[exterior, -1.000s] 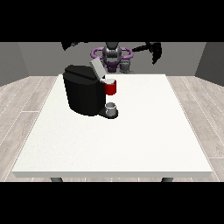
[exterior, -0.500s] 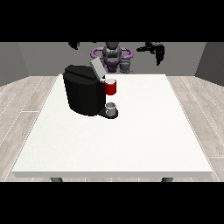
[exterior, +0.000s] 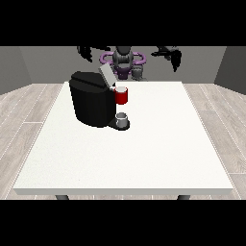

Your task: Insert the coffee pod into the coffee machine and close the lid

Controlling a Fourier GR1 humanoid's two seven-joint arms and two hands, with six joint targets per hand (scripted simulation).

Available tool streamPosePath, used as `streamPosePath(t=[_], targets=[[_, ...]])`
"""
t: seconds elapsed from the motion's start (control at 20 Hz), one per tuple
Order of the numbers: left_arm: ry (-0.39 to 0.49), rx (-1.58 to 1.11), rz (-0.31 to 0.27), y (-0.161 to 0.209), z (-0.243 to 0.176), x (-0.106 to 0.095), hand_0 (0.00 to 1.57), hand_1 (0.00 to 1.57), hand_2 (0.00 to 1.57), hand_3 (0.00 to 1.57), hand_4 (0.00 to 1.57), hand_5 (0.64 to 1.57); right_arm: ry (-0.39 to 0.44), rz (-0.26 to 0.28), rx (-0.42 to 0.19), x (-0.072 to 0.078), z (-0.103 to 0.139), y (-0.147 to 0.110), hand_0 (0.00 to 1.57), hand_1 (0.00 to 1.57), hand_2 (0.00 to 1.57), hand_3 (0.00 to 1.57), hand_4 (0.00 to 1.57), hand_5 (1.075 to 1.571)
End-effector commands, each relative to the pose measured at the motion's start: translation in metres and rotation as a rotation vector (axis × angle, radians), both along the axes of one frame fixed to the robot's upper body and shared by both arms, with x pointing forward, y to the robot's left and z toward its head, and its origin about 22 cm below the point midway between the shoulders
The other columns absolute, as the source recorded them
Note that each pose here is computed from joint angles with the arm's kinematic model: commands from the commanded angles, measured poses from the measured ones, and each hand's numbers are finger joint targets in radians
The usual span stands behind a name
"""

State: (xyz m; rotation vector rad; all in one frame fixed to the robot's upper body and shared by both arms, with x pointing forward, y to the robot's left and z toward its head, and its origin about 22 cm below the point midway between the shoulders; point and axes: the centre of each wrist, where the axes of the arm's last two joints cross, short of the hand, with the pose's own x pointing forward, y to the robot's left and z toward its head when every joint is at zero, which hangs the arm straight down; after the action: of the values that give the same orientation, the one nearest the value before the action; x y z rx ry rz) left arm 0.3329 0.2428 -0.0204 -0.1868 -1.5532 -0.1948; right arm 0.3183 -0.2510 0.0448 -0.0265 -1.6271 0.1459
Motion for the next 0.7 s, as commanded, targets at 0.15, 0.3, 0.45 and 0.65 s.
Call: streamPosePath(t=[0.15, 0.3, 0.45, 0.65], targets=[[-0.081, -0.035, 0.051, 0.016, 0.027, -0.005, 0.0, 0.0, 0.0, 0.0, 0.0, 1.571, -0.04, -0.015, 0.024, 0.012, -0.013, -0.013, 0.0, 0.0, 0.0, 0.0, 0.0, 1.571], [-0.069, -0.027, 0.008, -0.005, 0.042, -0.009, 0.0, 0.0, 0.0, 0.0, 0.0, 1.571, -0.04, -0.027, 0.01, 0.029, -0.003, -0.029, 0.0, 0.0, 0.0, 0.0, 0.0, 1.571], [-0.077, 0.006, 0.049, -0.013, 0.031, -0.021, 0.0, 0.0, 0.0, 0.0, 0.0, 1.571, -0.039, 0.002, 0.014, 0.047, 0.021, 0.001, 0.0, 0.0, 0.0, 0.0, 0.0, 1.571], [-0.086, 0.016, 0.072, 0.008, 0.034, -0.026, 0.0, 0.0, 0.0, 0.0, 0.0, 1.571, -0.036, 0.031, -0.032, 0.041, -0.004, 0.019, 0.0, 0.0, 0.0, 0.0, 0.0, 1.571]])
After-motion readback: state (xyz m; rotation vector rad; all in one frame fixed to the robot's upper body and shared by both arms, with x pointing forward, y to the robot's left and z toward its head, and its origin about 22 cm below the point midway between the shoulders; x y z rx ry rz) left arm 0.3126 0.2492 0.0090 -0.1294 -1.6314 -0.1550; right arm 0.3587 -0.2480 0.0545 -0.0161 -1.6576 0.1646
